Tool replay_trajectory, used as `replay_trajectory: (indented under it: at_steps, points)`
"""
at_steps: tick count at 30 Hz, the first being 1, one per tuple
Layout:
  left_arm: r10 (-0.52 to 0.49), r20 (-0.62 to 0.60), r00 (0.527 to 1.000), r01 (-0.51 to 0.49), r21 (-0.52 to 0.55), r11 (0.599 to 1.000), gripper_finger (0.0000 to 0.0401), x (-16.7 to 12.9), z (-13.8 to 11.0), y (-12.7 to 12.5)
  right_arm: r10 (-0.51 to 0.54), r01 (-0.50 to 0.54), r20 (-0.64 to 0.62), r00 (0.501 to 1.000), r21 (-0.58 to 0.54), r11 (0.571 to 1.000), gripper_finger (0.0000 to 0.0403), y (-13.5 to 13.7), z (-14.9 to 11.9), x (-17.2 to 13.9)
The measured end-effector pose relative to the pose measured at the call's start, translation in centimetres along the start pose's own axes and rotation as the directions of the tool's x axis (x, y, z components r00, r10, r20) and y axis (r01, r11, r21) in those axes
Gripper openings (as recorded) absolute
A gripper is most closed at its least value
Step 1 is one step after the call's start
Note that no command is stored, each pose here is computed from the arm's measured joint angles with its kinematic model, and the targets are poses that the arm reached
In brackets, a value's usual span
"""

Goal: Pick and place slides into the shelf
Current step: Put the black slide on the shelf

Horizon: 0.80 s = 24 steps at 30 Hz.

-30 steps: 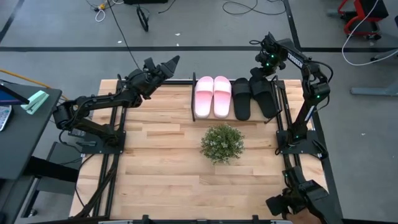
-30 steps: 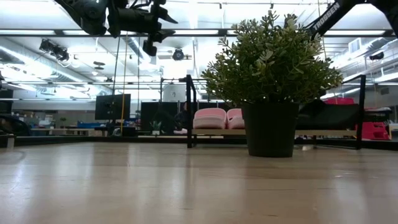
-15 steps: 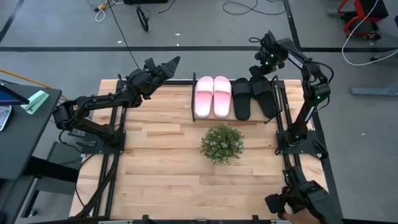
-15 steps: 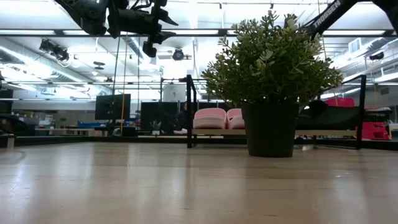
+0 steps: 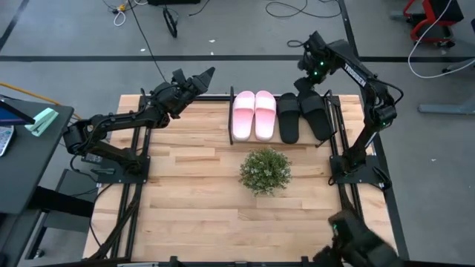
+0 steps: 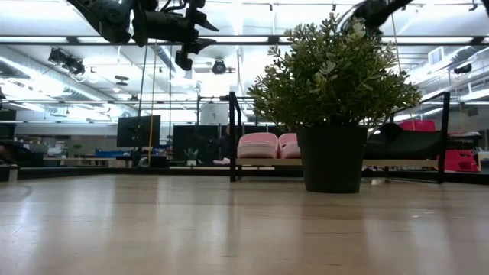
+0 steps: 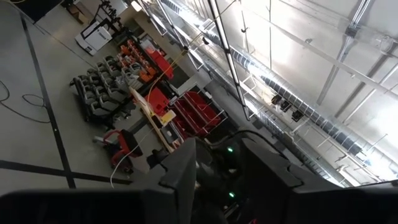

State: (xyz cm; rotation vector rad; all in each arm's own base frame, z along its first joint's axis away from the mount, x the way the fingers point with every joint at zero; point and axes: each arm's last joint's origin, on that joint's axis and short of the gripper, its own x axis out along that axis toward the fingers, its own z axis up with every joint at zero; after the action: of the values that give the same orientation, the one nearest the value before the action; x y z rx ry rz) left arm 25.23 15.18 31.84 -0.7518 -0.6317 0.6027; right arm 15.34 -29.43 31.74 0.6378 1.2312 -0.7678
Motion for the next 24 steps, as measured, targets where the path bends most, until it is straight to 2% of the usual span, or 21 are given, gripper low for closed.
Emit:
replay_trajectory:
  at_steps: [3,6,10,14,19,24]
  points:
    - [0.0,0.0,1.0,0.0,0.0,1.0,0.0134,0.0,0.0,0.0,-0.091,0.083,-0.055,0.994,-0.125,0.989,0.0166,2.1,-0.9,-0.7]
    - [0.0,0.0,1.0,0.0,0.001,1.0,0.0133,0.0,0.0,0.0,-0.156,0.132,-0.078,0.985,-0.252,0.959,0.0169,3.7,-1.3,-1.1]
    - [0.0,0.0,1.0,0.0,0.034,0.999,0.0127,0.0,0.0,0.0,-0.162,0.097,-0.122,0.979,-0.419,0.903,0.0186,5.8,-2.0,-1.3]
    - [-0.001,0.0,1.0,0.001,0.038,0.999,0.0128,0.0,0.0,0.0,-0.209,0.095,-0.143,0.968,-0.561,0.822,0.0216,7.6,-2.4,-1.4]
    - [-0.001,0.0,1.0,0.001,0.042,0.999,0.0134,0.0,0.0,0.0,-0.272,0.087,-0.186,0.944,-0.656,0.75,0.0256,8.6,-3.1,-1.5]
    - [-0.001,-0.001,1.0,0.001,0.043,0.999,0.0129,0.0,0.0,0.0,-0.313,0.076,-0.237,0.92,-0.673,0.735,0.0276,8.3,-3.7,-0.3]
